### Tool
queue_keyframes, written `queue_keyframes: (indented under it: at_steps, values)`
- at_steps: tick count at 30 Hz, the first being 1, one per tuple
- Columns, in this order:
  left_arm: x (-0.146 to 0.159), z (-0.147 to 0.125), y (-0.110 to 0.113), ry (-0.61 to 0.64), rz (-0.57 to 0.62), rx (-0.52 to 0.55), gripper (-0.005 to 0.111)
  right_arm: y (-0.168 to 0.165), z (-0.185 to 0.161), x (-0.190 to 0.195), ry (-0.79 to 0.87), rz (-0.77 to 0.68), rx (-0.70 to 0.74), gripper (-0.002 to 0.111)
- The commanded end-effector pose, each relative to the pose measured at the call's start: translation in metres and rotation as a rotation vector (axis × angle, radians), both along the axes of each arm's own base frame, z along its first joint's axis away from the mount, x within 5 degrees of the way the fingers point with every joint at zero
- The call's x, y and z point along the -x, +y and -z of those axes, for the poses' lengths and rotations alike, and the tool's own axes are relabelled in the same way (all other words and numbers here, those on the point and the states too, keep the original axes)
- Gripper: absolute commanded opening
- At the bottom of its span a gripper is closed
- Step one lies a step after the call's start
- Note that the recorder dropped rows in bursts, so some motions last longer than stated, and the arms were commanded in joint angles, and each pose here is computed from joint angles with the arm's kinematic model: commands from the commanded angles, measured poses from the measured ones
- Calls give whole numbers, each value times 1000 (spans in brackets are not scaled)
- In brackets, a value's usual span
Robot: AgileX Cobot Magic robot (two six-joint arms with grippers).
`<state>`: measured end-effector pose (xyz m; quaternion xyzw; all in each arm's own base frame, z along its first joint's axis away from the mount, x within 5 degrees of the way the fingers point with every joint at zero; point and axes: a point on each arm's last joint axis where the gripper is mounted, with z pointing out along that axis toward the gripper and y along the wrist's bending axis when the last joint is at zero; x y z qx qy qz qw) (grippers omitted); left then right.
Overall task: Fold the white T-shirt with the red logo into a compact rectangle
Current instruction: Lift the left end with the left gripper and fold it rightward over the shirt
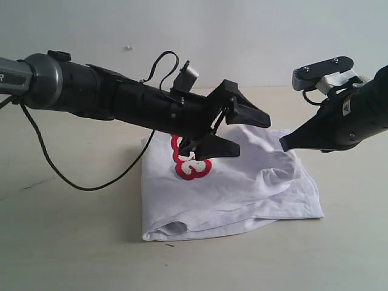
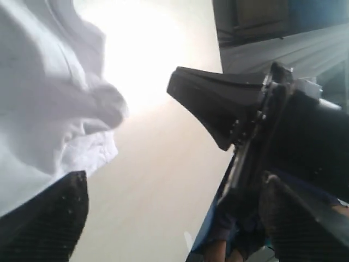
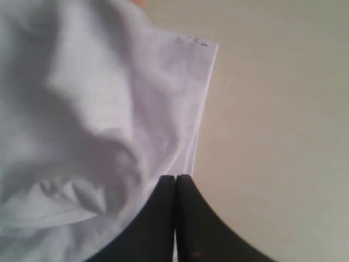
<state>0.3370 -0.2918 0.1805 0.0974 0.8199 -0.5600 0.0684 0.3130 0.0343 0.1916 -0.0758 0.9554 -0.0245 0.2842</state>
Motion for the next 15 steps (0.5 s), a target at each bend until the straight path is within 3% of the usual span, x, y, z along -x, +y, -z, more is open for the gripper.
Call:
queue_keyframes:
  at_steps: [1,6,8,12,15]
  values:
    - [-7,-11,10,-22,53,29,74,-1,-4,-1,-18,12,-12,0]
    - [-16,-1,35,-56,91,-94,41,1,-3,-2,-27,28,-43,0]
    - [-16,7,41,-60,118,-157,33,2,-3,-4,-35,37,-60,0]
    - [-19,25,49,-91,129,-333,31,4,9,-8,-14,63,-98,0]
    - [-19,31,51,-105,138,-396,32,6,23,-10,37,77,-116,0]
